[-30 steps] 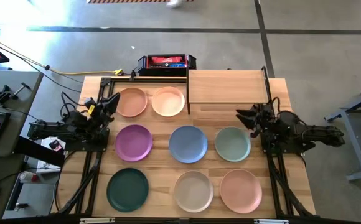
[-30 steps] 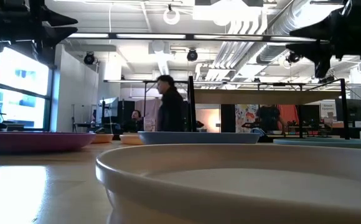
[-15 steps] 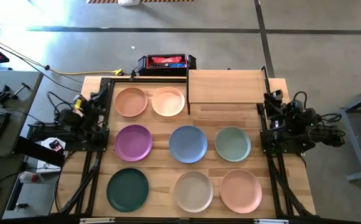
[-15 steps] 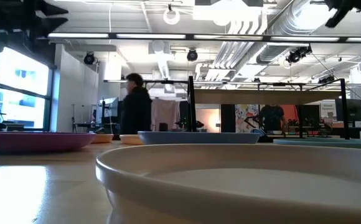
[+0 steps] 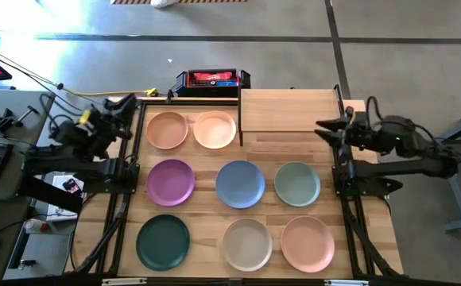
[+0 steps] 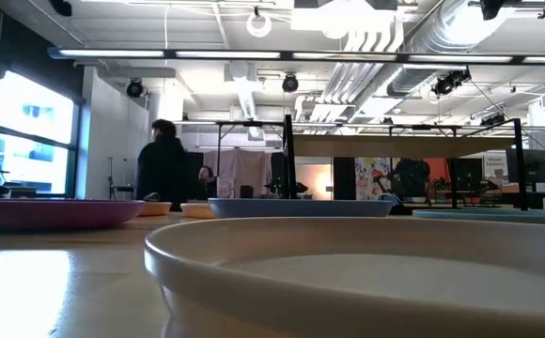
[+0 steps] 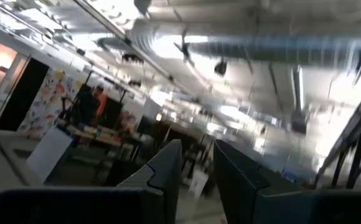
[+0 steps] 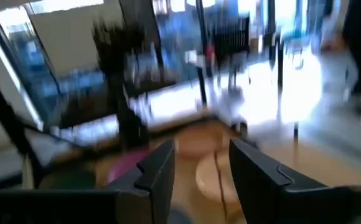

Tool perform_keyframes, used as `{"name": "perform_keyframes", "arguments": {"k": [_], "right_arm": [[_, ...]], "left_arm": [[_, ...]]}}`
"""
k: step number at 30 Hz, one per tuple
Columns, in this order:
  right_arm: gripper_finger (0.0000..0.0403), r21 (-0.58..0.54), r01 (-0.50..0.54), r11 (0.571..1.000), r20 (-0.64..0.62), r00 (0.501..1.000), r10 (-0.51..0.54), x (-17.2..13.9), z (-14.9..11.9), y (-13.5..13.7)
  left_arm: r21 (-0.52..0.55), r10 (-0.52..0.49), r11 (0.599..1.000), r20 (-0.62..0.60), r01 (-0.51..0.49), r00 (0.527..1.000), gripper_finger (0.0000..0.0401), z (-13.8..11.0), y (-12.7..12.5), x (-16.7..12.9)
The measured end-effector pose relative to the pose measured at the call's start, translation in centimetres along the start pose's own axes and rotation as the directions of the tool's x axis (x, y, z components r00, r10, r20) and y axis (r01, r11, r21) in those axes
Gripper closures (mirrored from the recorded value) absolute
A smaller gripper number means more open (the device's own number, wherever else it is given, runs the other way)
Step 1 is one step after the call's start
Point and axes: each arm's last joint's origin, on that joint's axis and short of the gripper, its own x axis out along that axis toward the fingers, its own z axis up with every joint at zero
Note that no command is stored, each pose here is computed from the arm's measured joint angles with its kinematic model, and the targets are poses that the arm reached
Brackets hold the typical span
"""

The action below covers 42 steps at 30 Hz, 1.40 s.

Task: Place and stack plates onto a shelf
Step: Put the light blue plate on the shelf

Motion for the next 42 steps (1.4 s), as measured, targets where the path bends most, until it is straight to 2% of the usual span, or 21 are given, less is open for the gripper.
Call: {"name": "perform_keyframes", "arguments": {"k": [3, 6, 10, 14, 21, 26, 31, 36, 40, 42], "right_arm": [[0.0263, 0.047, 0.004, 0.999, -0.193, 0.981, 0.005, 1.0, 0.2, 0.5], [0.0263, 0.083, 0.021, 0.996, -0.357, 0.934, 0.01, 2.4, -0.2, 0.8], [0.0263, 0.088, 0.063, 0.994, -0.518, 0.856, -0.008, 4.5, -1.6, 1.2], [0.0263, 0.07, 0.056, 0.996, -0.638, 0.77, 0.001, 6.4, -2.9, 1.5], [0.0261, 0.016, 0.008, 1.0, -0.764, 0.645, 0.007, 9.1, -5.2, 2.9], [0.0241, -0.005, -0.009, 1.0, -0.833, 0.554, 0.0, 10.3, -6.9, 4.3], [0.0217, -0.011, -0.012, 1.0, -0.87, 0.494, -0.004, 11.1, -8.3, 5.6], [0.0213, -0.006, 0.002, 1.0, -0.895, 0.446, -0.006, 11.6, -9.6, 6.9], [0.0213, -0.024, -0.02, 0.999, -0.915, 0.404, -0.014, 12.0, -10.8, 8.0], [0.0213, -0.032, -0.047, 0.998, -0.919, 0.394, -0.011, 12.2, -11.4, 8.7]], "left_arm": [[0.072, 0.005, 0.997, -0.094, 0.001, 0.996, 0.0318, -0.3, -1.3, 1.7], [0.126, 0.013, 0.992, -0.163, 0.007, 0.986, 0.0318, -1.0, -2.3, 3.0], [0.16, 0.02, 0.987, -0.207, 0.013, 0.978, 0.0318, -2.0, -3.1, 4.1], [0.163, 0.028, 0.987, -0.242, 0.013, 0.97, 0.0318, -2.9, -3.4, 4.5], [0.153, 0.039, 0.988, -0.292, 0.007, 0.956, 0.0318, -3.9, -3.6, 4.7], [0.161, 0.043, 0.987, -0.306, 0.007, 0.951, 0.0318, -4.2, -3.6, 4.8], [0.141, 0.043, 0.99, -0.307, 0.001, 0.951, 0.0318, -4.3, -3.6, 4.7], [0.131, 0.048, 0.991, -0.322, -0.005, 0.945, 0.0318, -4.5, -3.6, 4.8], [0.136, 0.055, 0.991, -0.375, -0.004, 0.925, 0.0318, -5.3, -3.5, 4.7], [0.132, 0.031, 0.991, -0.426, 0.029, 0.904, 0.0318, -5.9, -3.6, 4.6]]}}
